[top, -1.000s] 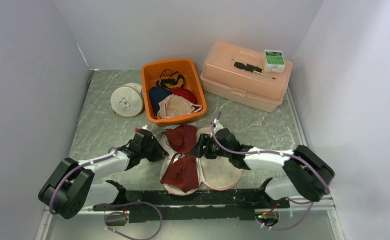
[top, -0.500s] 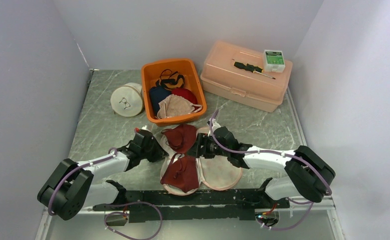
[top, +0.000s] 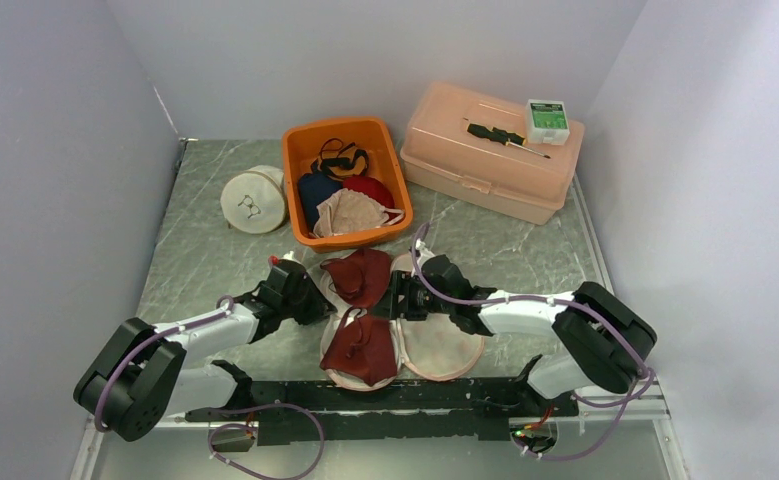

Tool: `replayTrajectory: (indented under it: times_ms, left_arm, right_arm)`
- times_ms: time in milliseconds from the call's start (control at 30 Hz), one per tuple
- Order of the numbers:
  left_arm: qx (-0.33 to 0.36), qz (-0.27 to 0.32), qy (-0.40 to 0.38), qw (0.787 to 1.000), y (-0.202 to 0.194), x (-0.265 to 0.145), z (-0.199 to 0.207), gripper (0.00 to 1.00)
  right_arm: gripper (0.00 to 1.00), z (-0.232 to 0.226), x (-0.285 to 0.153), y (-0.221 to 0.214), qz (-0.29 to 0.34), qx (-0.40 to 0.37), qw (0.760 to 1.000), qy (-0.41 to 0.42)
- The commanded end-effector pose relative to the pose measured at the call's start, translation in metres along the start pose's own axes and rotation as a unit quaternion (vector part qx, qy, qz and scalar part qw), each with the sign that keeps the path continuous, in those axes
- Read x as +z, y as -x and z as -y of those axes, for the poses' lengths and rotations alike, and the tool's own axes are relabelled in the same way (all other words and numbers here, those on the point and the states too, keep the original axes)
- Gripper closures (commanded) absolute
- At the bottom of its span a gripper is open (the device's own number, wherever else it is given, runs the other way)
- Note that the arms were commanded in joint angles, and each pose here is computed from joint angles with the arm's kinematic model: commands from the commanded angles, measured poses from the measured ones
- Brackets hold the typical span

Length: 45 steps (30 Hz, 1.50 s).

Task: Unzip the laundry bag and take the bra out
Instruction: Pick up the bra from the laundry bag.

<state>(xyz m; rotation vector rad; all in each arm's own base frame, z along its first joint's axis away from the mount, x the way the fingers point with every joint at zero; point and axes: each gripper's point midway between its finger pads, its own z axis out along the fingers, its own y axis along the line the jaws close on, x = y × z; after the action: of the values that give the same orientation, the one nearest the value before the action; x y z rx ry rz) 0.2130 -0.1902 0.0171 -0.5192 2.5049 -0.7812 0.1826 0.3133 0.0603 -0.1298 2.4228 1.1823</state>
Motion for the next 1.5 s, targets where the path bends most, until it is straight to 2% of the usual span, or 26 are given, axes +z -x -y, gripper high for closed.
replayTrajectory:
  times_ms: [0, 100, 267, 467, 633, 867, 967, 1300, 1467]
  left_arm:
    - [0.005, -0.044, 0.098, 0.994, -0.031, -0.003, -0.056, 0.89]
    - [0.005, -0.044, 0.096, 0.994, -0.031, -0.004, -0.055, 0.89]
    - [0.008, -0.046, 0.093, 0.995, -0.032, -0.003, -0.053, 0.89]
    - [0.010, -0.046, 0.088, 0.995, -0.033, -0.002, -0.049, 0.89]
    - [0.013, -0.046, 0.089, 0.995, -0.033, -0.002, -0.049, 0.89]
    - [0.013, -0.047, 0.087, 0.995, -0.034, -0.001, -0.048, 0.90]
    - [0.013, -0.046, 0.087, 0.995, -0.035, -0.001, -0.048, 0.90]
    - [0.015, -0.042, 0.089, 0.995, -0.033, -0.004, -0.048, 0.90]
    - [0.016, -0.039, 0.091, 0.995, -0.031, -0.006, -0.047, 0.90]
  right_arm:
    - [0.31, -0.018, 0.003, 0.013, 0.018, -0.008, 0.999, 0.031]
    - [0.34, -0.025, 0.003, 0.012, 0.012, -0.015, 0.999, 0.051]
    - [0.45, -0.034, 0.010, 0.010, -0.004, -0.015, 0.997, 0.075]
    - [0.45, -0.035, 0.020, 0.008, -0.019, -0.007, 0.996, 0.081]
    - [0.41, -0.033, 0.026, 0.004, -0.033, -0.003, 0.996, 0.080]
    - [0.45, -0.028, 0.031, 0.001, -0.042, 0.005, 0.996, 0.074]
    - [0.54, -0.030, 0.032, 0.003, -0.036, 0.004, 0.996, 0.077]
    - [1.00, -0.038, 0.023, 0.011, -0.017, -0.011, 0.996, 0.087]
    - [1.00, -0.041, 0.008, 0.009, -0.018, -0.038, 0.996, 0.083]
